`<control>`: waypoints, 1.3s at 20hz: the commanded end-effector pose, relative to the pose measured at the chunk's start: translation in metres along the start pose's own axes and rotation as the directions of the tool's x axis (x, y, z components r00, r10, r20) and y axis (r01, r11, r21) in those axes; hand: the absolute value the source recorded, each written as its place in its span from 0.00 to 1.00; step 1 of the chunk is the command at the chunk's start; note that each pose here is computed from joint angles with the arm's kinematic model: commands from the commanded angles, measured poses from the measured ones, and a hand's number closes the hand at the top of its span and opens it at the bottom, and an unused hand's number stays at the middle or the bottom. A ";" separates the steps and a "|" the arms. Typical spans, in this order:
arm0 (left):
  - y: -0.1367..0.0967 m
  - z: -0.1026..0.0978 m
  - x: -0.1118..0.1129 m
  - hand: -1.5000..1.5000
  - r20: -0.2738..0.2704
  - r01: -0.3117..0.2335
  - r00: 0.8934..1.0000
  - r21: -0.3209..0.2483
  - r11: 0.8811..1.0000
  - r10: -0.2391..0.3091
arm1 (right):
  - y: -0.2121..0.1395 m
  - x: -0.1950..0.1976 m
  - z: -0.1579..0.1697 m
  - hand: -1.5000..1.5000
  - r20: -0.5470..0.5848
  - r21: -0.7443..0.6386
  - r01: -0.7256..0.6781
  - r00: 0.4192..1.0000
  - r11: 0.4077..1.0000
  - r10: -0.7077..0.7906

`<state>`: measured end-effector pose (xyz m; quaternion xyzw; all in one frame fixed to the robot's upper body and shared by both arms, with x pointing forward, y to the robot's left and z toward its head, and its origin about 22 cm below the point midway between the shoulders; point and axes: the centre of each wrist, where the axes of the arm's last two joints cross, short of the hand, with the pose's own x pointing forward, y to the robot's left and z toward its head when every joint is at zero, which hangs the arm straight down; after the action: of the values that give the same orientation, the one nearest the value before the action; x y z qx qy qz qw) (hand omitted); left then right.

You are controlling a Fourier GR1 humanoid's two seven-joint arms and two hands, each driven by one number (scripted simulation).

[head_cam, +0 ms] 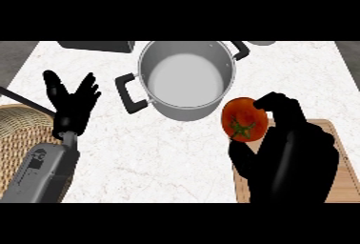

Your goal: Pick the tomato from the cutting board and place it in the pot

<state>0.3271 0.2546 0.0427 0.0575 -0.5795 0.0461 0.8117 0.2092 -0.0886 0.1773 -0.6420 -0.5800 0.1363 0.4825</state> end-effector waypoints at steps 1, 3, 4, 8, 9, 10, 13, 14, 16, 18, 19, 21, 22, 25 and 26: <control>0.031 0.006 -0.017 0.50 -0.012 0.307 0.952 0.064 0.950 -0.306 | 0.005 0.014 -0.019 1.00 -0.141 0.070 -0.015 0.990 0.997 0.025; 0.036 0.000 -0.012 0.50 -0.015 0.324 0.946 0.085 0.942 -0.323 | 0.013 0.015 -0.034 1.00 -0.149 0.110 -0.027 0.988 0.994 0.044; 0.040 0.003 -0.014 0.50 -0.010 0.321 0.947 0.078 0.944 -0.321 | 0.015 0.018 -0.034 1.00 -0.157 0.128 -0.038 0.986 0.991 0.058; 0.032 0.000 -0.008 0.50 0.005 0.319 0.947 0.066 0.945 -0.320 | 0.030 0.024 -0.054 1.00 -0.179 0.211 -0.010 0.983 0.977 0.049; 0.032 0.000 -0.011 0.50 0.001 0.331 0.943 0.059 0.942 -0.332 | 0.038 0.023 -0.058 1.00 -0.180 0.246 -0.029 0.981 0.969 0.075; 0.032 -0.002 -0.008 0.50 0.008 0.329 0.944 0.065 0.942 -0.330 | 0.037 0.023 -0.063 1.00 -0.215 0.253 0.016 0.976 0.967 0.040; 0.025 0.001 -0.015 0.50 -0.008 0.325 0.946 0.044 0.945 -0.325 | 0.044 0.019 -0.075 0.00 -0.310 0.294 0.094 0.951 0.951 0.002; 0.017 -0.001 -0.010 0.50 0.012 0.316 0.948 0.038 0.948 -0.317 | 0.051 0.020 -0.080 0.00 -0.310 0.323 0.102 0.951 0.941 0.003; 0.026 -0.004 -0.005 0.50 0.005 0.319 0.948 0.050 0.947 -0.319 | 0.054 0.023 -0.087 0.00 -0.323 0.329 0.163 0.945 0.930 -0.051; 0.026 -0.003 -0.002 0.50 0.018 0.318 0.948 0.043 0.947 -0.319 | 0.059 0.025 -0.091 0.00 -0.331 0.304 0.208 0.938 0.930 -0.102; 0.033 -0.002 -0.010 0.50 -0.001 0.320 0.947 0.056 0.946 -0.320 | 0.052 0.024 -0.096 0.00 -0.354 0.267 0.274 0.920 0.924 -0.171; 0.022 -0.005 -0.005 0.50 0.009 0.319 0.948 0.045 0.947 -0.319 | 0.050 0.028 -0.104 0.00 -0.360 0.221 0.342 0.899 0.913 -0.249; 0.023 -0.003 -0.007 0.50 0.008 0.310 0.950 0.041 0.950 -0.311 | 0.049 0.029 -0.107 0.00 -0.359 0.177 0.366 0.888 0.914 -0.286; 0.027 -0.004 -0.007 0.50 -0.003 0.313 0.950 0.060 0.948 -0.313 | 0.031 0.033 -0.121 0.00 -0.346 0.033 0.469 0.834 0.882 -0.431; 0.024 -0.004 -0.007 0.50 0.002 0.316 0.949 0.057 0.947 -0.316 | 0.032 0.031 -0.122 0.00 -0.348 -0.008 0.482 0.820 0.876 -0.454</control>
<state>0.3373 0.2375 0.0488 0.0445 -0.5865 0.0239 0.8084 0.3245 -0.1123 0.2104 -0.5003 -0.6015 0.0433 0.6213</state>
